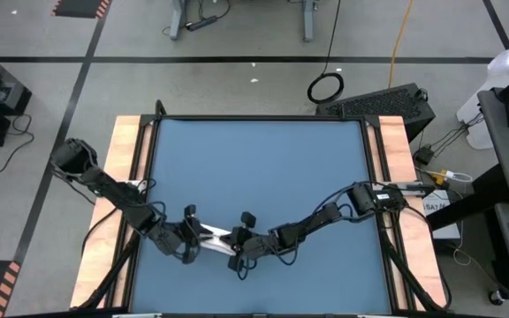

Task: Roll towel
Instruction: Roll the white towel

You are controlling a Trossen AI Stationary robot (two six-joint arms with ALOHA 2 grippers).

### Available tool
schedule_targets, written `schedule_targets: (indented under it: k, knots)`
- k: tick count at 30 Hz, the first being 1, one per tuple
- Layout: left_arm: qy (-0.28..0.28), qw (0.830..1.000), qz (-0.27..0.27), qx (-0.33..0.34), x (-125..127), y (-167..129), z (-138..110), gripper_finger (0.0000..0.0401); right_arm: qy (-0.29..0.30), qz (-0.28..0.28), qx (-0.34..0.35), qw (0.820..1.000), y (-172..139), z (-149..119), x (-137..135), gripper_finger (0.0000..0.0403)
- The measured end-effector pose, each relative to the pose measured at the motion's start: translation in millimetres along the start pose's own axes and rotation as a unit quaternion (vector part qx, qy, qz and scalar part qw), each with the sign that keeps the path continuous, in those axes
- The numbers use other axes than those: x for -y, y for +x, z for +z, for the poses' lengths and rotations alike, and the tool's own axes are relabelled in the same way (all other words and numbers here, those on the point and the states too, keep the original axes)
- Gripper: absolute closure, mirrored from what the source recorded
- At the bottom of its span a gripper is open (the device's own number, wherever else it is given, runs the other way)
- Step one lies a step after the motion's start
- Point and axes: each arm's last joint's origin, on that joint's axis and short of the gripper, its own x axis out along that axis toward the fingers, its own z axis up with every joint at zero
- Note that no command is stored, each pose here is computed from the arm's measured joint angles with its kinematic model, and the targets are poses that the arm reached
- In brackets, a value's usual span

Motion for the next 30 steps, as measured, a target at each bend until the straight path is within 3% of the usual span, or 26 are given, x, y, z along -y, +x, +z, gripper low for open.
schedule_targets:
  k: [2, 4, 11, 18, 30]
  knots:
    - [-0.017, 1.0, 0.0, 0.0, -4, 0, -7, 0.0368, -0.005, 0.001, -0.001, 1.0, 0, 0, -1, 0.0393]
    - [-0.039, 0.999, -0.006, 0.0, -8, 0, -14, 0.0391, -0.01, 0.004, -0.002, 1.0, 0, -1, -1, 0.0393]
    - [-0.06, 0.998, -0.026, -0.013, -6, -6, -28, 0.0397, -0.009, 0.015, -0.016, 1.0, -1, -3, -2, 0.0393]
    - [-0.047, 0.998, -0.04, -0.016, 1, -11, -33, 0.0397, -0.013, 0.019, -0.029, 0.999, -5, -7, -8, 0.0393]
    - [-0.053, 0.997, -0.058, -0.016, 3, -14, -30, 0.0397, -0.002, 0.039, -0.046, 0.998, -6, -9, -9, 0.0393]
